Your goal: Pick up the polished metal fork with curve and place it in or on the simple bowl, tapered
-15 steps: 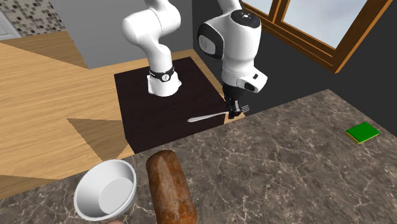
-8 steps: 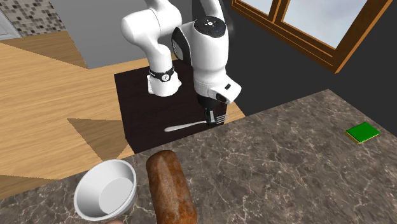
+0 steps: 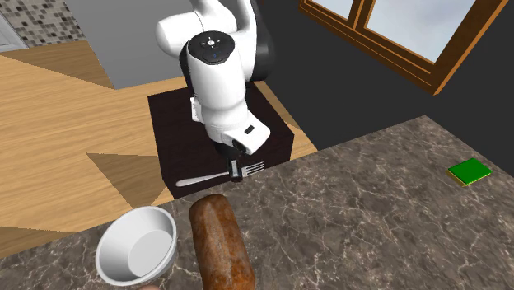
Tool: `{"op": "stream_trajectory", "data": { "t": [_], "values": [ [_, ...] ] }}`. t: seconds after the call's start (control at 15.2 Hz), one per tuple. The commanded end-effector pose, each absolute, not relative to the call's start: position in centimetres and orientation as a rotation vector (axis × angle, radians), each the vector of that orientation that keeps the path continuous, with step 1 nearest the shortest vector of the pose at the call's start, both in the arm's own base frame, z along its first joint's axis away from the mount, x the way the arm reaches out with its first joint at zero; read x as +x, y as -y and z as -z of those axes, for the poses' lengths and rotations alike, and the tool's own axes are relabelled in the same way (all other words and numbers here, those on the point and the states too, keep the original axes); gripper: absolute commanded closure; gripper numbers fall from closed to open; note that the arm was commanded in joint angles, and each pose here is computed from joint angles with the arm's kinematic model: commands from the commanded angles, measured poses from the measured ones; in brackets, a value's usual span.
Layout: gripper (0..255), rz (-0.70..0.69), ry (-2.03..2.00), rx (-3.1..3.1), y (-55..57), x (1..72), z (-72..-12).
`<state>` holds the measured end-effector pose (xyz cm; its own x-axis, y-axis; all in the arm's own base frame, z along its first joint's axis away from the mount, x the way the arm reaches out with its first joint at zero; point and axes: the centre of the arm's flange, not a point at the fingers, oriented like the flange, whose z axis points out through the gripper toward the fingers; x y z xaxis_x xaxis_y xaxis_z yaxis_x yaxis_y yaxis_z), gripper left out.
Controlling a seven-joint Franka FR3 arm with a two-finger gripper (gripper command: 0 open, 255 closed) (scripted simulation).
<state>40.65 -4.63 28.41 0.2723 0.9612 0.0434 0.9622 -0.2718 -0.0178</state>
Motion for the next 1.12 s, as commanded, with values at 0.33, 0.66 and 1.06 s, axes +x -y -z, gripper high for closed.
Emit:
{"op": "stream_trajectory", "data": {
  "t": [0.33, 0.66, 1.06],
  "values": [
    [255, 0.036, 1.874, -2.471, 13.7, 41.9, -28.4],
    [255, 0.036, 1.874, -2.471, 20.3, 42.6, -28.5],
    [255, 0.036, 1.874, -2.471, 28.1, 43.5, -28.5]
  ]
}}
